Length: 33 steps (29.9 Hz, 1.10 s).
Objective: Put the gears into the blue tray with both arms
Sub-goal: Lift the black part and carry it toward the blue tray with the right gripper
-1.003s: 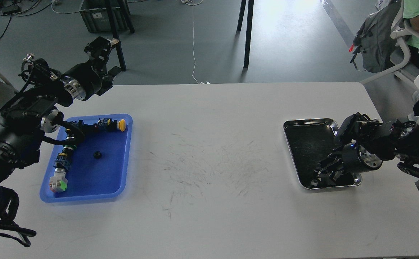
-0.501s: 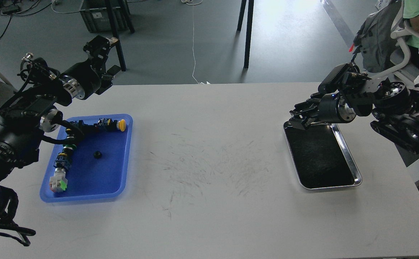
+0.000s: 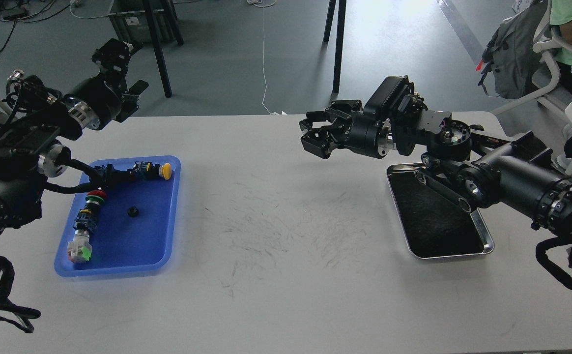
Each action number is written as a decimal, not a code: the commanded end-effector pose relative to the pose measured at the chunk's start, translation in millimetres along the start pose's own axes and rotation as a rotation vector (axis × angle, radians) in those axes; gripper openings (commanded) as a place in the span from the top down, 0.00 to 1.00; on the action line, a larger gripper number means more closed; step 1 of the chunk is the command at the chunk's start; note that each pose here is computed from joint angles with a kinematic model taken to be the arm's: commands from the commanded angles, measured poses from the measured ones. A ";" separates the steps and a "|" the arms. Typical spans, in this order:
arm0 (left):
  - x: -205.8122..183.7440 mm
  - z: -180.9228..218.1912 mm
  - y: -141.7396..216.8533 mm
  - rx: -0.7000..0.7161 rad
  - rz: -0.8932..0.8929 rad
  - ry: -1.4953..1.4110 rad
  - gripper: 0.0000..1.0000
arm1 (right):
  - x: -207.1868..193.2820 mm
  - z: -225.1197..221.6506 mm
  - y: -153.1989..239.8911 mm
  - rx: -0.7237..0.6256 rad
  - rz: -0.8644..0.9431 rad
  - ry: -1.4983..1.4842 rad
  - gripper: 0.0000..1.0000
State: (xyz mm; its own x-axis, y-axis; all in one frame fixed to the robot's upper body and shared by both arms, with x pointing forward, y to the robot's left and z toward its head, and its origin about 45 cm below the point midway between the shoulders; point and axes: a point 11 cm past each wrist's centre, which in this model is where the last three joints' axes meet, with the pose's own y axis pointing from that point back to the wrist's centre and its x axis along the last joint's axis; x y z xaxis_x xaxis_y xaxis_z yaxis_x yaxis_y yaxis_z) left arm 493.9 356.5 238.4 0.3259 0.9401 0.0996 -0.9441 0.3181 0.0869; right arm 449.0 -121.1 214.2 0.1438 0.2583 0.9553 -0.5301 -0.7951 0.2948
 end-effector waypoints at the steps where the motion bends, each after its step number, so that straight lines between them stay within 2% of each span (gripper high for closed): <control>1: 5.0 0.7 2.6 0.001 0.009 -0.004 0.01 | -7.3 -26.3 -14.6 0.046 0.064 -0.022 0.98; 8: 15.0 6.6 6.1 -0.019 0.035 0.009 0.01 | -21.4 -80.8 -38.8 0.145 0.128 -0.074 0.98; 16: 17.3 8.1 6.9 -0.021 0.039 0.008 0.01 | -39.8 -94.5 -36.9 0.160 0.118 -0.121 0.98; 24: 34.2 13.1 15.6 -0.026 0.070 -0.002 0.01 | -74.4 -111.0 -30.0 0.180 0.057 -0.156 0.98; 33: 52.3 27.2 22.0 -0.090 0.134 0.055 0.02 | -90.8 -139.1 -27.2 0.268 0.008 -0.133 0.98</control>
State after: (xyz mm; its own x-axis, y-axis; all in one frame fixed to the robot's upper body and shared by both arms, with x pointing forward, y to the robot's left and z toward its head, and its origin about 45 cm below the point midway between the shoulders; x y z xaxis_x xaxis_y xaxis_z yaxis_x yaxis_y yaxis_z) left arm 490.9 403.4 265.4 0.2248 0.9704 0.0885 -0.9744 0.2236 0.0237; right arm 341.7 -50.9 117.9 0.2555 0.1851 0.9489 -0.3208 -0.9097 0.2638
